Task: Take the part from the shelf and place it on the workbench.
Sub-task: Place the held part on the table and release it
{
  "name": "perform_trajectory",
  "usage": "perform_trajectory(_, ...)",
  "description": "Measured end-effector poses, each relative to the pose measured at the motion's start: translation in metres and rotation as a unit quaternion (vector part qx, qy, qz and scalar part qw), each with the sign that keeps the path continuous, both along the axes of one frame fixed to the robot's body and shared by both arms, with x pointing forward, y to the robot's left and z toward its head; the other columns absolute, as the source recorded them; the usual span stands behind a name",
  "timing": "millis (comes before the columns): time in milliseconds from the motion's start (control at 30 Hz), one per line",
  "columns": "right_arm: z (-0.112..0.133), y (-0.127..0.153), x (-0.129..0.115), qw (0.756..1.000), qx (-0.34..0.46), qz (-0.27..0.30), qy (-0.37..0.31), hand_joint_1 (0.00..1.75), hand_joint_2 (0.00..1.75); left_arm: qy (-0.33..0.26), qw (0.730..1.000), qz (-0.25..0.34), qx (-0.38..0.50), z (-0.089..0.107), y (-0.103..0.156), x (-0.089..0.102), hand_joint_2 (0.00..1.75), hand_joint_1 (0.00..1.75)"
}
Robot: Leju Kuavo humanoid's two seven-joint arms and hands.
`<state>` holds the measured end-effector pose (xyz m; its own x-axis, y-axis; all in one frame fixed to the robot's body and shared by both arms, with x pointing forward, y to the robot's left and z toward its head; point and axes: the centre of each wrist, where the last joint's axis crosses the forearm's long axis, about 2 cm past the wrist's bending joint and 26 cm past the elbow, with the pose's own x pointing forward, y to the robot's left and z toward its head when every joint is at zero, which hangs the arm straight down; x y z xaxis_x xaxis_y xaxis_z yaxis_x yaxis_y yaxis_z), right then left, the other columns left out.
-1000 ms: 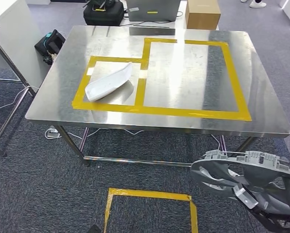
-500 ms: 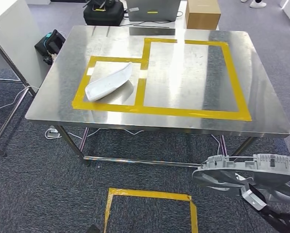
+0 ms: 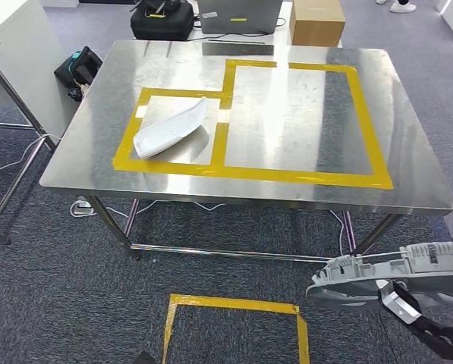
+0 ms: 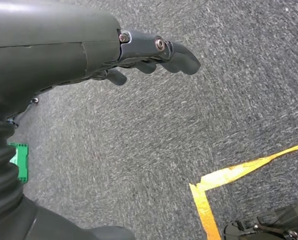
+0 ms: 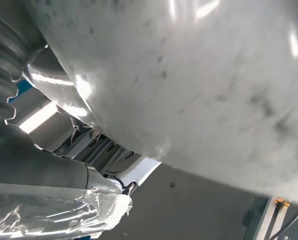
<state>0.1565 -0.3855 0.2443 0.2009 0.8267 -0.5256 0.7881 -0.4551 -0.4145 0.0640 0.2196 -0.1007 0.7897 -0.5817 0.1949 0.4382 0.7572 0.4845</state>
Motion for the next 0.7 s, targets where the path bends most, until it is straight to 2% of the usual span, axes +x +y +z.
perform_trajectory(700, -0.0038, -0.0019, -0.0016, 1.0, -0.003, 0.002, 0.012, 1.75, 1.75, 0.0, 1.0, 0.019, 0.001, 0.0001, -0.0007, -0.0008, 1.75, 0.0)
